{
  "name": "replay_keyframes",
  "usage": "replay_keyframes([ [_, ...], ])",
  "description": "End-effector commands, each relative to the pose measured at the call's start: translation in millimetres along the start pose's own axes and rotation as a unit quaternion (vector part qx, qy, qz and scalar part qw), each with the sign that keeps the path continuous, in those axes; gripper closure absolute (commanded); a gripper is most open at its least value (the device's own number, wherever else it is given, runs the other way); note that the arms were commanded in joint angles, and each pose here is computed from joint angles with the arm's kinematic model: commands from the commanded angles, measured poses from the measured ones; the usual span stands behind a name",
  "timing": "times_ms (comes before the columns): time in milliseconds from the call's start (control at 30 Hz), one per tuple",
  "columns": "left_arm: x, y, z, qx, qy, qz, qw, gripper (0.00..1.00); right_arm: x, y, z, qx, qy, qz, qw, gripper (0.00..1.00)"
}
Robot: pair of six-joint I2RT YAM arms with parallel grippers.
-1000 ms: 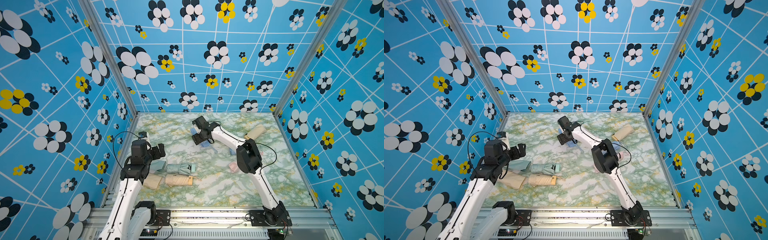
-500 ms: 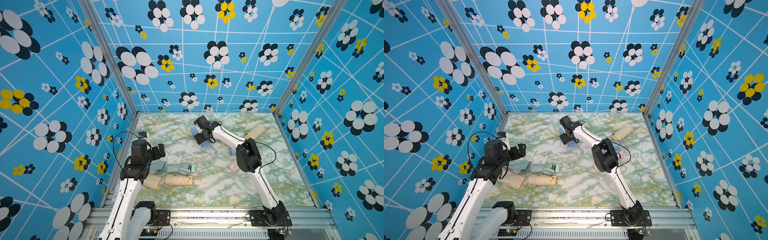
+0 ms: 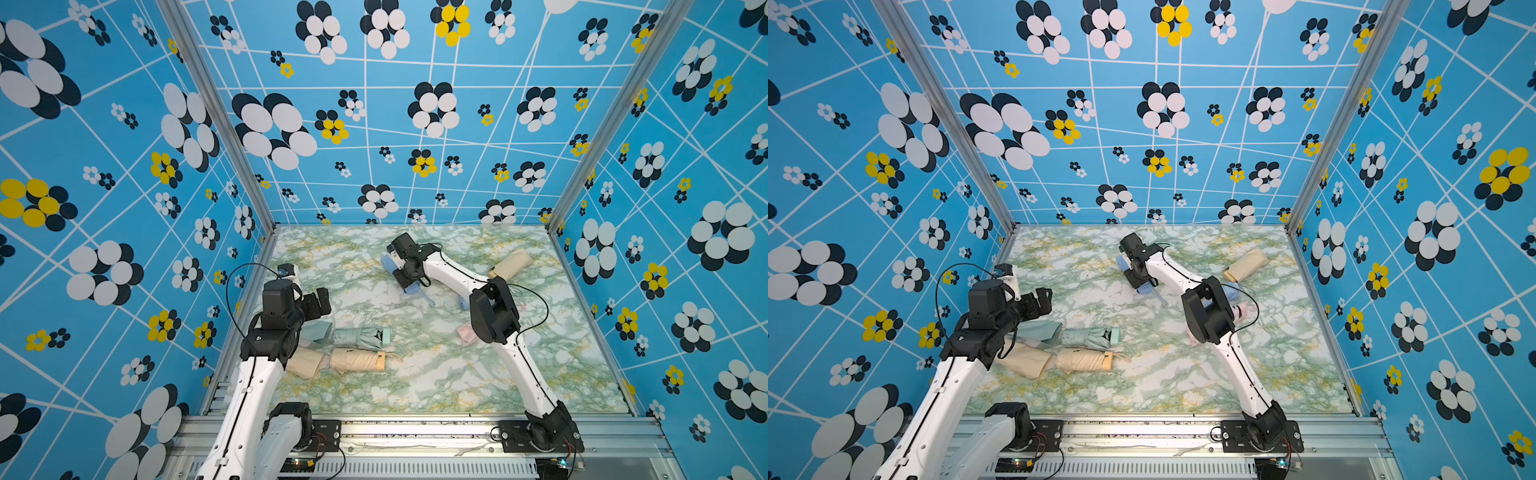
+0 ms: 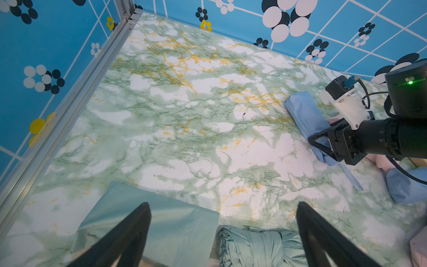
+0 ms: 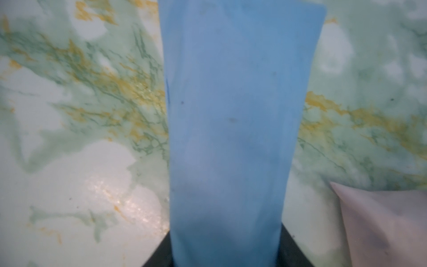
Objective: Take umbrellas out of sleeves
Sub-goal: Move the umbrella to the center of the board.
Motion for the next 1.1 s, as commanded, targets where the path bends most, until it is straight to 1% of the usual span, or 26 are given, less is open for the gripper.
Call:
replay_keyframes([
  [0, 3.7, -0.2, -6.9, 0.000, -0.001, 0.000, 1.000, 0.01, -3.1, 3.2, 9.0, 0.034, 0.020, -0.022, 0.999, 0.62],
  [100, 3.7, 0.1, -6.8, -0.001, 0.002, -0.002, 1.000, 0.01, 3.9, 11.2, 11.7, 0.076, 0.002, -0.046, 0.996, 0.68],
  [200, 3.4, 0.5, -7.1, -0.001, 0.004, -0.003, 1.000, 0.01, 15.1, 27.6, 16.4, 0.138, -0.026, -0.077, 0.987, 0.71],
  [367, 2.3, 1.3, -6.6, 0.002, 0.009, -0.005, 1.000, 0.01, 28.7, 63.9, 29.5, 0.250, -0.057, -0.120, 0.959, 0.73],
  [467, 1.8, 1.8, -6.5, 0.003, 0.014, -0.007, 1.000, 0.01, 30.8, 87.7, 37.1, 0.307, -0.060, -0.139, 0.940, 0.74],
  [533, 1.6, 2.3, -6.2, 0.003, 0.018, -0.009, 1.000, 0.01, 30.1, 100.5, 40.5, 0.333, -0.059, -0.148, 0.929, 0.74],
  [667, 1.3, 3.5, -5.9, 0.005, 0.027, -0.011, 1.000, 0.01, 28.7, 117.4, 44.3, 0.366, -0.062, -0.165, 0.914, 0.75],
  [767, 0.5, 4.7, -5.9, 0.013, 0.037, -0.008, 0.999, 0.01, 28.7, 124.8, 47.1, 0.379, -0.063, -0.175, 0.907, 0.75],
  [833, -1.2, 5.4, -5.5, 0.018, 0.043, -0.004, 0.999, 0.01, 28.3, 127.4, 48.7, 0.384, -0.061, -0.179, 0.904, 0.75],
  [1000, -5.9, 7.0, -5.3, 0.032, 0.060, 0.003, 0.998, 0.07, 27.9, 129.8, 48.6, 0.391, -0.064, -0.176, 0.901, 0.71],
  [1067, -8.3, 7.1, -5.6, 0.040, 0.068, 0.009, 0.997, 0.10, 27.5, 129.5, 46.9, 0.389, -0.065, -0.171, 0.903, 0.68],
])
Point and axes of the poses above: each gripper's point midway between its finger pads, its own x axis back along the fingers, its own y axis along the line the jaws close on, z = x × y, the point moved 9 cm from there along x, back along the fingers, and after that the axes turned 5 degrees about -x, right-handed, at the moved point
